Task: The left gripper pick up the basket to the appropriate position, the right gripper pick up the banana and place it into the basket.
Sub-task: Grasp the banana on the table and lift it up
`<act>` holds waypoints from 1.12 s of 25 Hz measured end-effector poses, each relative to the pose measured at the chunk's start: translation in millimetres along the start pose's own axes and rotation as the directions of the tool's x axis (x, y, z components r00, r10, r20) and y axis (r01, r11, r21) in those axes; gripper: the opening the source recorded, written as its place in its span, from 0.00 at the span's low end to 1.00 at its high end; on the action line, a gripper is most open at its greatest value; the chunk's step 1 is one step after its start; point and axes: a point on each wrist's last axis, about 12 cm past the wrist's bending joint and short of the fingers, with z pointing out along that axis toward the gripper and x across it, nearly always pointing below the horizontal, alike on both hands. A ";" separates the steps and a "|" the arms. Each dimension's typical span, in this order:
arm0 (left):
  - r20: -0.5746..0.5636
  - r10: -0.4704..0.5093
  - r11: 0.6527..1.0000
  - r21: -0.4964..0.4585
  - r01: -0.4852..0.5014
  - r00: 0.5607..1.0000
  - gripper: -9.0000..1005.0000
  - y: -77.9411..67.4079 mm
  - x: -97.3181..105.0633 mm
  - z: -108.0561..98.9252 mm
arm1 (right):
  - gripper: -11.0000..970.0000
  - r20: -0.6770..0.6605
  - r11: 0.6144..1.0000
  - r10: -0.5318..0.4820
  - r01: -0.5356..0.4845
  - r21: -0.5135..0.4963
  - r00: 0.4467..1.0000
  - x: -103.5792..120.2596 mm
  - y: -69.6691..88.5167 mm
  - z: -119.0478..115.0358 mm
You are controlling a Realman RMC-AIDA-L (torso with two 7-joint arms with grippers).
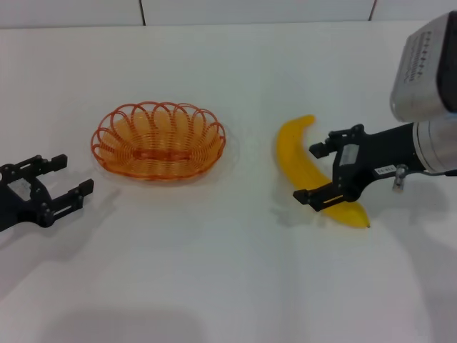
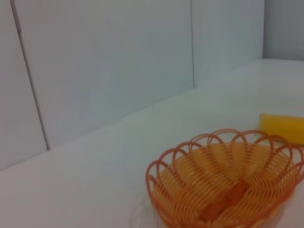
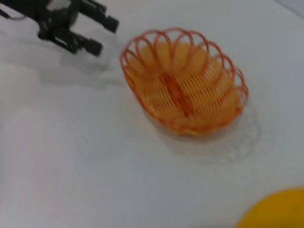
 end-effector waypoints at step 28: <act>0.037 0.010 1.000 -0.005 -0.010 0.999 0.66 -0.3 -3.5 3.7 | 0.93 -0.144 0.994 0.105 -0.100 0.042 0.984 19.8 -19.1 25.9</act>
